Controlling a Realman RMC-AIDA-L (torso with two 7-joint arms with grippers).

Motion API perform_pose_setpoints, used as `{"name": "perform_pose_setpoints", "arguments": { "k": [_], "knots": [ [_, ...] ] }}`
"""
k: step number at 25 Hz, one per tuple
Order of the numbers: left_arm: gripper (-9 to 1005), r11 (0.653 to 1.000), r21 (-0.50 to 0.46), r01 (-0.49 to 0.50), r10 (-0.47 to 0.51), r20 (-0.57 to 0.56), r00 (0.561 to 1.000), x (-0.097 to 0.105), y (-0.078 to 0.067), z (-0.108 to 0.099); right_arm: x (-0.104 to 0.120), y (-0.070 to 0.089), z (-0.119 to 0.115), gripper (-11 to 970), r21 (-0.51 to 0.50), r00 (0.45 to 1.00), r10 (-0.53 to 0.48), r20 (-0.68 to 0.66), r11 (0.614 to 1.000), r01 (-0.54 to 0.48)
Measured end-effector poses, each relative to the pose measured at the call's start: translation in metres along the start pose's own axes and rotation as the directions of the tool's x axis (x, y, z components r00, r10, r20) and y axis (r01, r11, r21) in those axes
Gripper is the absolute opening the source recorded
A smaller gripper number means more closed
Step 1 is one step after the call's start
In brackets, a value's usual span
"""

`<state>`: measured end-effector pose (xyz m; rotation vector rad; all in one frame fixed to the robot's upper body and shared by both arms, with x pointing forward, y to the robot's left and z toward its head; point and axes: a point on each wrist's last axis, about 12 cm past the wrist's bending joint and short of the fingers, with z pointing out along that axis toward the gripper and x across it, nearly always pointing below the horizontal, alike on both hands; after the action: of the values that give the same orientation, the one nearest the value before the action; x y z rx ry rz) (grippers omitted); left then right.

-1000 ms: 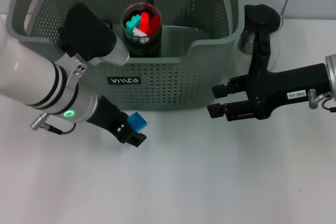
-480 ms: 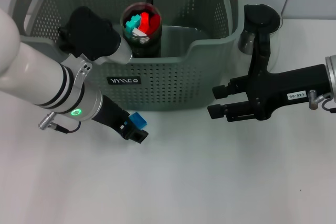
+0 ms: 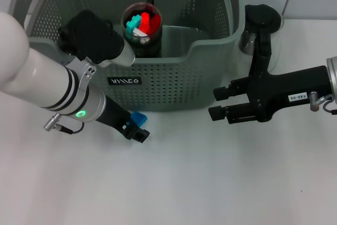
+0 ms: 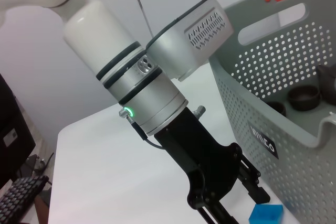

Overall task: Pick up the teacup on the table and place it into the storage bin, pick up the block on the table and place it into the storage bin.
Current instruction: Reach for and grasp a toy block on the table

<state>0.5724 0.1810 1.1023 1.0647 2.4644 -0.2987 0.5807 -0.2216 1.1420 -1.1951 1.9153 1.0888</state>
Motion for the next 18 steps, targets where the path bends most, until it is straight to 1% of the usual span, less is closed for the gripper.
{"name": "perform_pose_setpoints", "arguments": {
  "k": [18],
  "knots": [
    [668, 1.0, -0.011, 0.002, -0.002, 0.004, 1.0, -0.001, 0.0023, -0.0011, 0.0023, -0.0001, -0.002, 610, 0.004, 1.0, 0.007, 0.003, 1.0, -0.007]
  ]
}}
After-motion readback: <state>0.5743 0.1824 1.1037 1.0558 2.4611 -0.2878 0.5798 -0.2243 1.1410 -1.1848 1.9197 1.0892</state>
